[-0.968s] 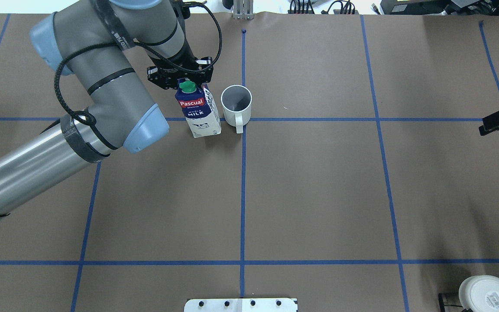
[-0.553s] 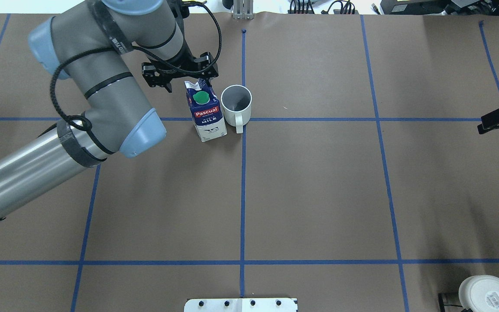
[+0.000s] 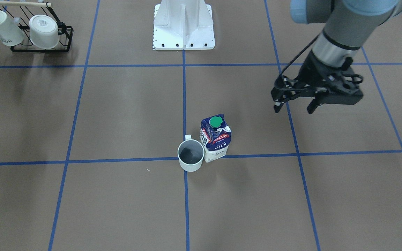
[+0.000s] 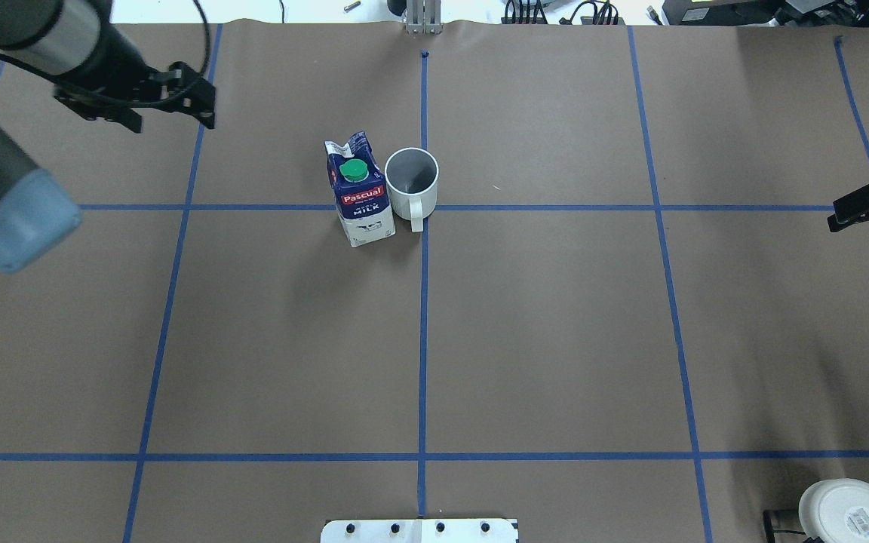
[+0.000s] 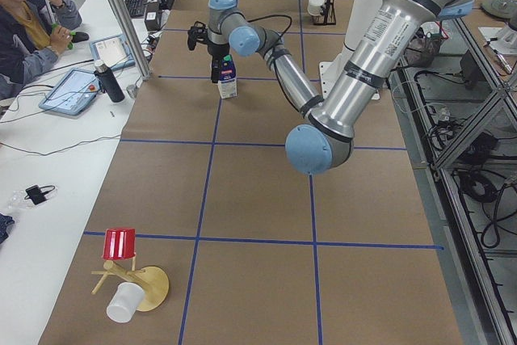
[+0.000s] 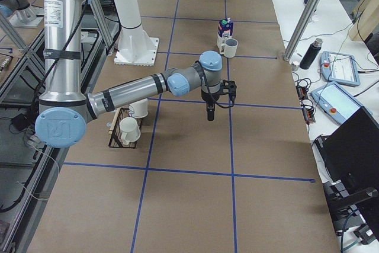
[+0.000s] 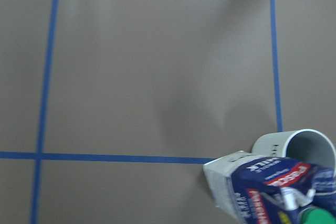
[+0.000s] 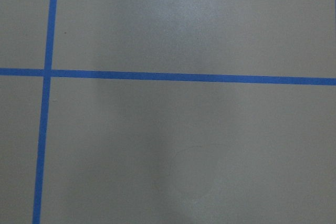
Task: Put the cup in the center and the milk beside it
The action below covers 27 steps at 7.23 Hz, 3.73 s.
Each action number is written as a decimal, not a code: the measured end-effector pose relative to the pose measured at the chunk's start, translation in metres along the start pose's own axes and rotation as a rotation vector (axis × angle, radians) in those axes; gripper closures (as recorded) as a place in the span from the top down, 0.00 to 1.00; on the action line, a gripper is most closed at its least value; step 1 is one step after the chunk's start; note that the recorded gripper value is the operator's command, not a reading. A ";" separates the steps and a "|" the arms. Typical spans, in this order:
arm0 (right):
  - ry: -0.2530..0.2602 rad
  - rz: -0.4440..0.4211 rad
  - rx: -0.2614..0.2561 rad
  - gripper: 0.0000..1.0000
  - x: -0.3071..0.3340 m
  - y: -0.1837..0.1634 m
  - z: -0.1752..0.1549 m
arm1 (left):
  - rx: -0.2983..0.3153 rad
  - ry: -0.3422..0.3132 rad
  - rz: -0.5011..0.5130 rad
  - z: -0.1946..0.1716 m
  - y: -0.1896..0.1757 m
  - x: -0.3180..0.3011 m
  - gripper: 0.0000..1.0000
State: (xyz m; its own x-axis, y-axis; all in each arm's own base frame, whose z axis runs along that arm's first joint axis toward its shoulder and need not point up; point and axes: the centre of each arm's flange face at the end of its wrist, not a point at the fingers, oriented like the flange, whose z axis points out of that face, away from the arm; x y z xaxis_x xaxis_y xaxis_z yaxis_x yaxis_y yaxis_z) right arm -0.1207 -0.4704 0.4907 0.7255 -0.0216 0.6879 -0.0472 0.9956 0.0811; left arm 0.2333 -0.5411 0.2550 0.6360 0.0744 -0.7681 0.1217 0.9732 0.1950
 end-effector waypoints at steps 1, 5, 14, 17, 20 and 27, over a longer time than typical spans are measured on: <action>-0.002 -0.006 0.008 1.00 0.001 -0.006 0.005 | -0.007 -0.055 0.112 -0.005 0.010 -0.073 0.98; -0.051 -0.086 0.055 1.00 0.082 -0.027 0.007 | -0.119 -0.002 0.134 -0.026 0.027 -0.289 0.98; -0.095 -0.082 0.105 1.00 0.123 -0.026 -0.029 | -0.057 -0.068 0.168 -0.038 0.018 -0.303 0.98; -0.091 -0.082 0.109 1.00 0.123 -0.025 -0.031 | -0.071 -0.064 0.153 -0.045 0.021 -0.297 0.98; -0.089 -0.080 0.105 1.00 0.125 -0.021 -0.030 | -0.094 -0.068 0.131 -0.040 0.031 -0.306 0.98; -0.004 -0.173 0.038 1.00 0.094 -0.008 -0.040 | -0.139 -0.077 0.085 -0.017 0.039 -0.332 0.98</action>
State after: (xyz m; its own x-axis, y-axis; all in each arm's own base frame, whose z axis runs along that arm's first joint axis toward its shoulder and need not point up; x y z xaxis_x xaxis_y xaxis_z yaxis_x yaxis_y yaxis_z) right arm -0.0253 -0.4772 0.5259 0.7222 -0.1928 0.6643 0.0518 0.9727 0.2261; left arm 0.0139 -0.5236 0.5069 0.6969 0.1461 -0.7022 -0.0382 0.9852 0.1671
